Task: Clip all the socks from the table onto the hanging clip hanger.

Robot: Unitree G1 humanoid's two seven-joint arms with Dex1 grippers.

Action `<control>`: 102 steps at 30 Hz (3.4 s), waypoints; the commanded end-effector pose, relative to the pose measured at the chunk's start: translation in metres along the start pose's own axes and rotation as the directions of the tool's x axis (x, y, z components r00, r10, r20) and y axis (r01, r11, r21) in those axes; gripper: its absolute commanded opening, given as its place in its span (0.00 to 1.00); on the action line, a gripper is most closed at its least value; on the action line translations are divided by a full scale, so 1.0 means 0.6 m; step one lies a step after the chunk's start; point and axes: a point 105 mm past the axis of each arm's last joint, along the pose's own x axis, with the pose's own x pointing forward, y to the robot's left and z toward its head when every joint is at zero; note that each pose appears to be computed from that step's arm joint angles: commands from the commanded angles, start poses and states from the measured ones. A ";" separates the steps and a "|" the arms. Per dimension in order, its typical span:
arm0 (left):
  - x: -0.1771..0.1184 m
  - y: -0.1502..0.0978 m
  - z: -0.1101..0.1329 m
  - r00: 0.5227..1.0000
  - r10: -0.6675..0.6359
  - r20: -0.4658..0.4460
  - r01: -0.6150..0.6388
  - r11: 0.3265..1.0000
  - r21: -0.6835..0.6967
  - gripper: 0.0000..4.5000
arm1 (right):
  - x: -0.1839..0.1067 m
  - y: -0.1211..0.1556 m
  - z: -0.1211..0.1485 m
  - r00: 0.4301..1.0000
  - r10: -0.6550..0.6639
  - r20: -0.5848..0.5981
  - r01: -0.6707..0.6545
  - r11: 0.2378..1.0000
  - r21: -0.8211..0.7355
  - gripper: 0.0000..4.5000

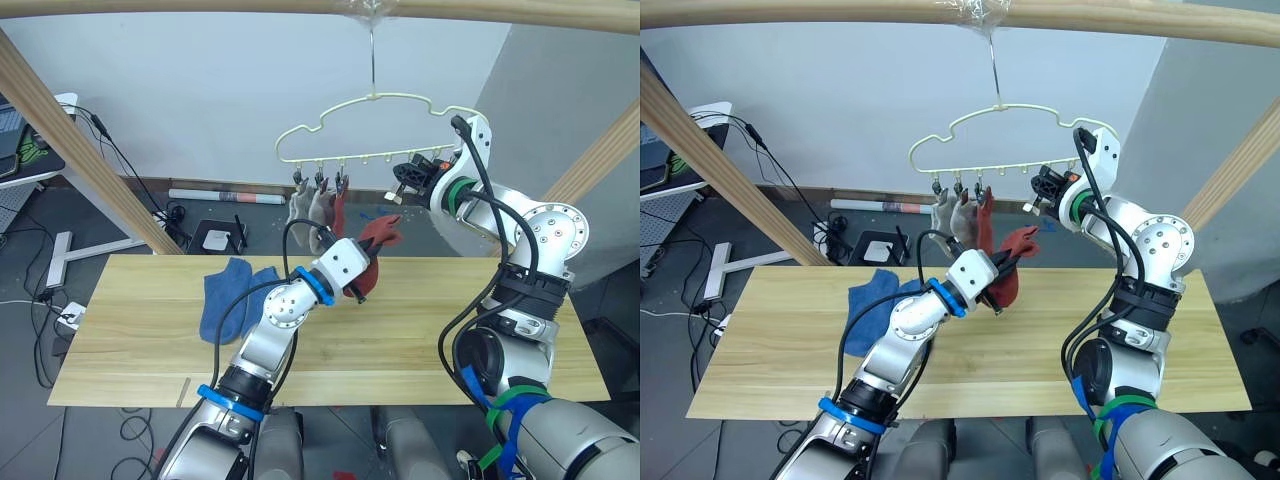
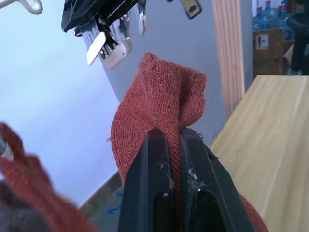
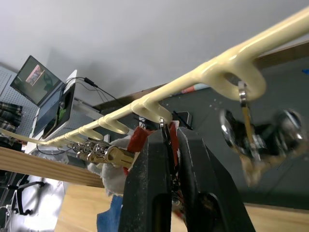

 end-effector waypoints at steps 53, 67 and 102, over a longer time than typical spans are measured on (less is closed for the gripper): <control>-0.014 0.079 -0.024 0.993 0.090 -0.081 -0.102 0.980 -0.170 0.65 | -0.095 0.045 -0.076 0.961 0.173 0.213 0.002 0.772 -0.636 1.00; -0.103 0.146 0.066 0.996 0.086 -0.031 -0.090 0.988 -0.123 0.66 | -0.063 0.028 -0.060 0.897 0.114 0.427 0.200 0.757 -0.622 0.64; -0.109 0.115 0.169 0.989 -0.099 0.106 0.137 0.875 -0.464 0.66 | 0.003 0.016 -0.017 0.850 0.056 0.524 0.314 0.745 -0.589 0.45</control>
